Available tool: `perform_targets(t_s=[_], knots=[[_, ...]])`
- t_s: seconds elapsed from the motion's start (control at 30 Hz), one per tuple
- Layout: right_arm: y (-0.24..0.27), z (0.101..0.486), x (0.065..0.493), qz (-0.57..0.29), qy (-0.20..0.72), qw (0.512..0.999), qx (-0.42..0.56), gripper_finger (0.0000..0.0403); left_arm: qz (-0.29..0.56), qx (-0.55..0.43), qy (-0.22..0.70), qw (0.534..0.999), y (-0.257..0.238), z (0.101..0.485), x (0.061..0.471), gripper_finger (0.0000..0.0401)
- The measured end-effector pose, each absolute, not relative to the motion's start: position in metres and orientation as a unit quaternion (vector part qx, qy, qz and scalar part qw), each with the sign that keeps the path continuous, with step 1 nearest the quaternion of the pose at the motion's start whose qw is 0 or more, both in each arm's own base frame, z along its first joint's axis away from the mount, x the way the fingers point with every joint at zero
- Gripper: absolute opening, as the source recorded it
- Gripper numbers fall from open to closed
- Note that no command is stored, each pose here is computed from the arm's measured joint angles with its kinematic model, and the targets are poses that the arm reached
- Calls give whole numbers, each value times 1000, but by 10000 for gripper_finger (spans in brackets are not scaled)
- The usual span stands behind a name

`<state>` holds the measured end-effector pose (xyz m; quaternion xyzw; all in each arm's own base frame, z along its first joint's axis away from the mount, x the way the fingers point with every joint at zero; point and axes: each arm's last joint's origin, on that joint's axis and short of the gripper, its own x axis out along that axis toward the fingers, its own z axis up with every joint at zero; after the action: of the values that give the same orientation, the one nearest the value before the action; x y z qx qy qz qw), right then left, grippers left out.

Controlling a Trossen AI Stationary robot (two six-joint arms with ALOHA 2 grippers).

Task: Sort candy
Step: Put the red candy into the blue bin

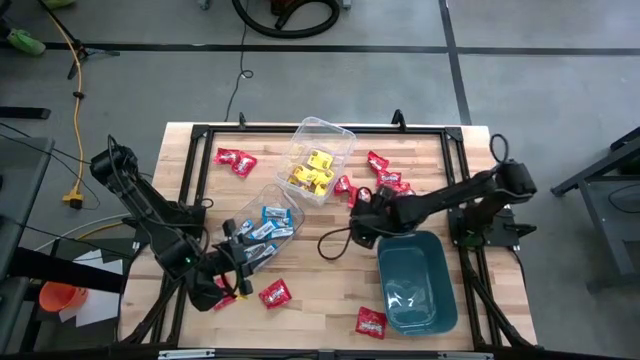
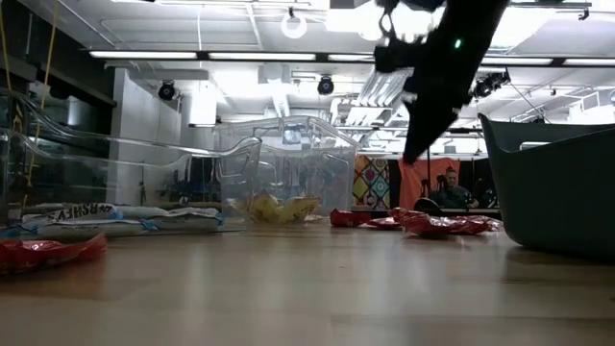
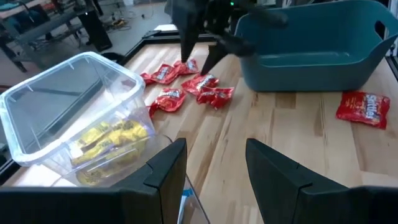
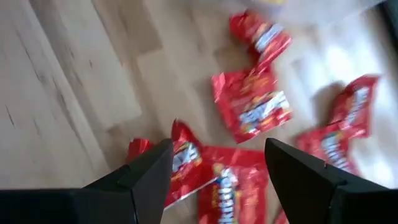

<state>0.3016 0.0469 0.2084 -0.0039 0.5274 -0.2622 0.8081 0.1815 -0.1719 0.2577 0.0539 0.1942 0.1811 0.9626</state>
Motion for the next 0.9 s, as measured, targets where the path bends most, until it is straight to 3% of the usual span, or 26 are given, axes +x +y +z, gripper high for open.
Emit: perform_targets(t_s=[0.2,0.37,0.77,0.9], knots=[[28,179,314,-208,603,764,95,250,173,49,206,962,-171,256,184,154],[17,162,319,-228,621,739,126,250,170,55,213,960,-173,253,185,154],[17,142,330,-214,624,738,144,249,171,64,218,959,-175,248,188,154],[17,143,330,-222,621,741,129,222,171,63,217,959,-175,248,188,154]])
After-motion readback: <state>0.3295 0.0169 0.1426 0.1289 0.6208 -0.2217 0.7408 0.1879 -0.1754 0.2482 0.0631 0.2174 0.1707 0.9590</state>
